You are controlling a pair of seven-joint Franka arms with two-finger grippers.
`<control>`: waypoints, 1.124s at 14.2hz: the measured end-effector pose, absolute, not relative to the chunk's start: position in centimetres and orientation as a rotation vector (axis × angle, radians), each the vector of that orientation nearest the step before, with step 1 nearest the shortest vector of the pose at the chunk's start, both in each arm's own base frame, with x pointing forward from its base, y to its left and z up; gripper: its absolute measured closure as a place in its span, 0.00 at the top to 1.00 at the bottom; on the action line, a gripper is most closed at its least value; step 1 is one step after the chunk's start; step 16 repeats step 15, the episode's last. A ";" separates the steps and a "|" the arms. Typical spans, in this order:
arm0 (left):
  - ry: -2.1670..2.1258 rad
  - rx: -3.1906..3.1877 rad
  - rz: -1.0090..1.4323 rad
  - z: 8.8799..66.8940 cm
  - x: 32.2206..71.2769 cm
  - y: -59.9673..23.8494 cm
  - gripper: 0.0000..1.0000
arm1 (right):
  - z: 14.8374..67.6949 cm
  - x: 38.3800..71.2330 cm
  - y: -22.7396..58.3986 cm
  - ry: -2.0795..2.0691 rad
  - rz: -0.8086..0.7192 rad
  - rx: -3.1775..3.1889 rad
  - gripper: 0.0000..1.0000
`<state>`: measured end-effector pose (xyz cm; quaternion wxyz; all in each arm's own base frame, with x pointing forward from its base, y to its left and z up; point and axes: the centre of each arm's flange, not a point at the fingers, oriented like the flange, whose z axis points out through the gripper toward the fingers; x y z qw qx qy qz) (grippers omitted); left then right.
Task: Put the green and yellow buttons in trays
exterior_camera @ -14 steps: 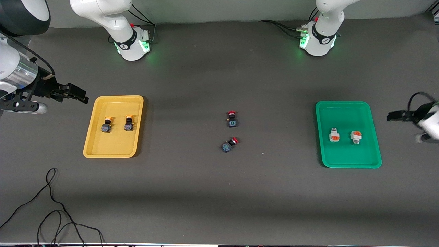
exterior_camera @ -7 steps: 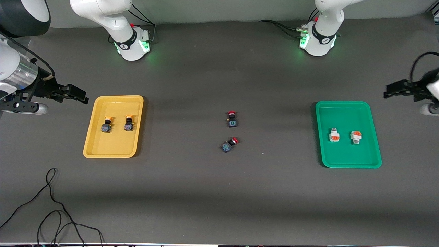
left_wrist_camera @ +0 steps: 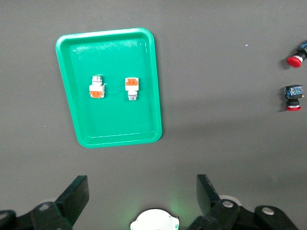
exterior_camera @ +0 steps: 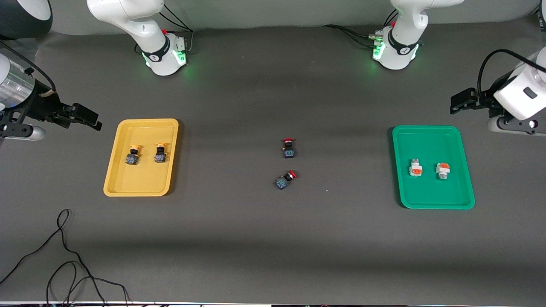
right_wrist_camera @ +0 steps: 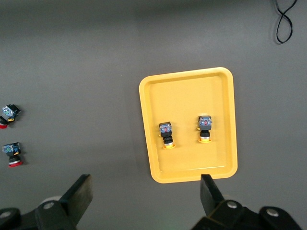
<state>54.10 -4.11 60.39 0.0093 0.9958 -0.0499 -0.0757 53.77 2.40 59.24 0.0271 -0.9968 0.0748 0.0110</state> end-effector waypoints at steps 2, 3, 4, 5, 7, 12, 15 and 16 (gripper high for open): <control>-0.148 3.110 -0.232 60.8 54.1 -3.9 1.00 | 59.2 54.0 2.3 0.234 0.027 -3.079 1.00; -0.144 3.109 -0.235 60.7 54.0 -3.8 1.00 | 59.3 54.4 2.4 0.234 0.017 -3.079 1.00; -0.141 3.109 -0.239 60.7 54.0 -3.7 1.00 | 59.5 54.8 2.4 0.236 0.006 -3.079 1.00; -0.140 3.108 -0.243 60.7 54.0 -3.6 1.00 | 59.7 55.3 2.5 0.238 -0.005 -3.080 1.00; -0.138 3.109 -0.245 60.7 54.0 -3.6 1.00 | 59.5 56.1 2.6 0.241 -0.006 -3.082 1.00; -0.138 3.110 -0.247 60.6 54.0 -3.6 1.00 | 58.8 56.8 3.1 0.230 0.008 -3.087 1.00; -0.138 3.116 -0.248 60.6 54.0 -3.5 1.00 | 59.4 56.8 3.1 0.230 -0.007 -3.086 1.00; -0.138 3.116 -0.248 60.6 54.0 -3.5 1.00 | 59.4 56.8 3.1 0.230 -0.007 -3.086 1.00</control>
